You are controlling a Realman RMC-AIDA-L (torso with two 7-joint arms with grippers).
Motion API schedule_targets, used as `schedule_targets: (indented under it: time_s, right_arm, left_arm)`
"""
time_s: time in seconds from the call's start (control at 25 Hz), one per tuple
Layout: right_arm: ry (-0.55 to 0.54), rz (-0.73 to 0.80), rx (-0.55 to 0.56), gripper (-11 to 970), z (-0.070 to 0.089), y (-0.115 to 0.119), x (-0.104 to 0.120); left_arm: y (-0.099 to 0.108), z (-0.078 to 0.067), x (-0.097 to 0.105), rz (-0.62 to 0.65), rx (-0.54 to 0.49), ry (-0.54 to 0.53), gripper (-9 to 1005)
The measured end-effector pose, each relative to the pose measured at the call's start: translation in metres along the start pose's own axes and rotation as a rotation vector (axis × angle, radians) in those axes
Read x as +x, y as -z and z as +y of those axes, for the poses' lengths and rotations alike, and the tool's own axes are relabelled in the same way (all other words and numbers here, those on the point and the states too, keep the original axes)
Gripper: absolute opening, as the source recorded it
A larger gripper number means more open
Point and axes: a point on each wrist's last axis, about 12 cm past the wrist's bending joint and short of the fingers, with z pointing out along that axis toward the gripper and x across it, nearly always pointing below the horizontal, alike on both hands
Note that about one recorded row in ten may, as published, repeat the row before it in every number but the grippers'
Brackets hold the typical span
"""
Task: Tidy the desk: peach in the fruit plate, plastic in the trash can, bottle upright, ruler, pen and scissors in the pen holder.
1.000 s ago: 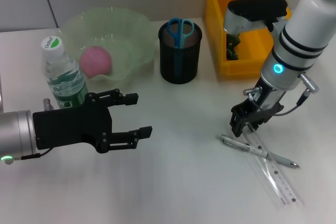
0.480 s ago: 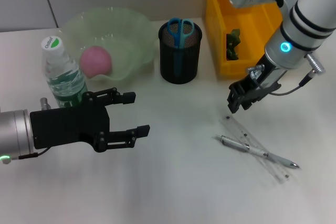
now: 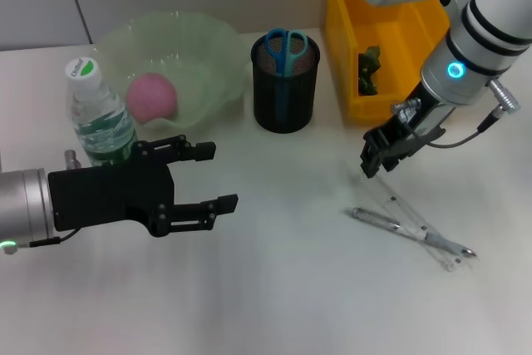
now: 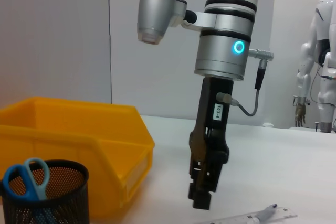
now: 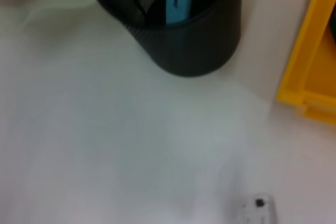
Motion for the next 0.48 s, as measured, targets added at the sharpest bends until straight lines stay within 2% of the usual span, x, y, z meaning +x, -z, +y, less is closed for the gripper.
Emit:
schedule_targets:
  time_s: [0.24,0.48]
  right_arm:
    - [0.041,0.043,0.085,271,-0.0045,-0.0005,0.0027]
    - [0.066,0.064,0.100,415,-0.0060,-0.0004,0.0048]
  left_arm:
    - [0.0001,0.0011,-0.0013,0.005,0.000,-0.007,765]
    - [0.0001,0.0019,-0.0018,0.007,-0.003,-0.006,765]
